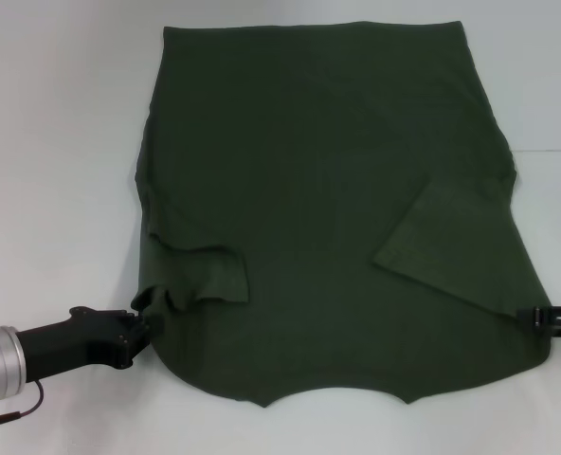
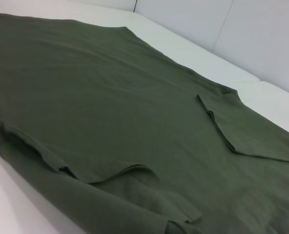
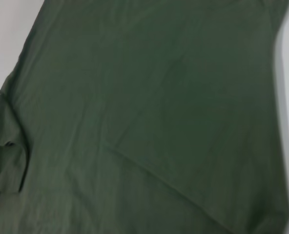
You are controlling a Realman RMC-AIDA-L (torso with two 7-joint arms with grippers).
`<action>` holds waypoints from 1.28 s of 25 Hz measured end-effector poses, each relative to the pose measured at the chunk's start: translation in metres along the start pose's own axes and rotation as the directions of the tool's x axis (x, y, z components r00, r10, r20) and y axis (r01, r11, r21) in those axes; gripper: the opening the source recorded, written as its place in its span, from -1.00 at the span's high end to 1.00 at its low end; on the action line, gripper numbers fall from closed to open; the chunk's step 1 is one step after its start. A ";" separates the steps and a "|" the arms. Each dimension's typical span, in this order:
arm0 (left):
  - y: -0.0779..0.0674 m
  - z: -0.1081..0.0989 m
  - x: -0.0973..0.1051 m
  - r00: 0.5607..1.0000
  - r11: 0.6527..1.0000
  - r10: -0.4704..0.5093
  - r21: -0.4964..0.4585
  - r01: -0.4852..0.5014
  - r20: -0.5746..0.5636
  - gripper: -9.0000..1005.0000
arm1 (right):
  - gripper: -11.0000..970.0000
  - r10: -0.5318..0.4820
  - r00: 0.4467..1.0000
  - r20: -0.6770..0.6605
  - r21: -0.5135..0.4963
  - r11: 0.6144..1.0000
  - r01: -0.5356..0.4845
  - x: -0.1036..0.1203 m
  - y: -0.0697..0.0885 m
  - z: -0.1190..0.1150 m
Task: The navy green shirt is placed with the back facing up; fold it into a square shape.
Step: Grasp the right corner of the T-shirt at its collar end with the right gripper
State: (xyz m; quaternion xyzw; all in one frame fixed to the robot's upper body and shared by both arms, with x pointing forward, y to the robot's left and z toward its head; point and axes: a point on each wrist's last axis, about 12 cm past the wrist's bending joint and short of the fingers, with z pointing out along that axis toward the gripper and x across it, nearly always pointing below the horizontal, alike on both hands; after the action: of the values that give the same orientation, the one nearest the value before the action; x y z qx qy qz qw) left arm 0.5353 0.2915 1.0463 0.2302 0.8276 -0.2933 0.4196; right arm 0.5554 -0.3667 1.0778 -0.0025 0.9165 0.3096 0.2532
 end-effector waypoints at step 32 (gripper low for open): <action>0.000 0.000 -0.001 1.000 1.000 -0.002 0.001 0.002 0.008 0.88 | -0.46 0.045 0.999 -0.019 0.026 0.999 -0.044 0.003 -0.005 -0.003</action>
State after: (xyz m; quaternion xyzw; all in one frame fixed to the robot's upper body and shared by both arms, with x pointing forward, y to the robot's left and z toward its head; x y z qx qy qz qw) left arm 0.5361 0.2916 1.0474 0.2284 0.8259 -0.2953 0.4225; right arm 0.5519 -0.3719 1.0757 0.0181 0.9227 0.3034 0.2372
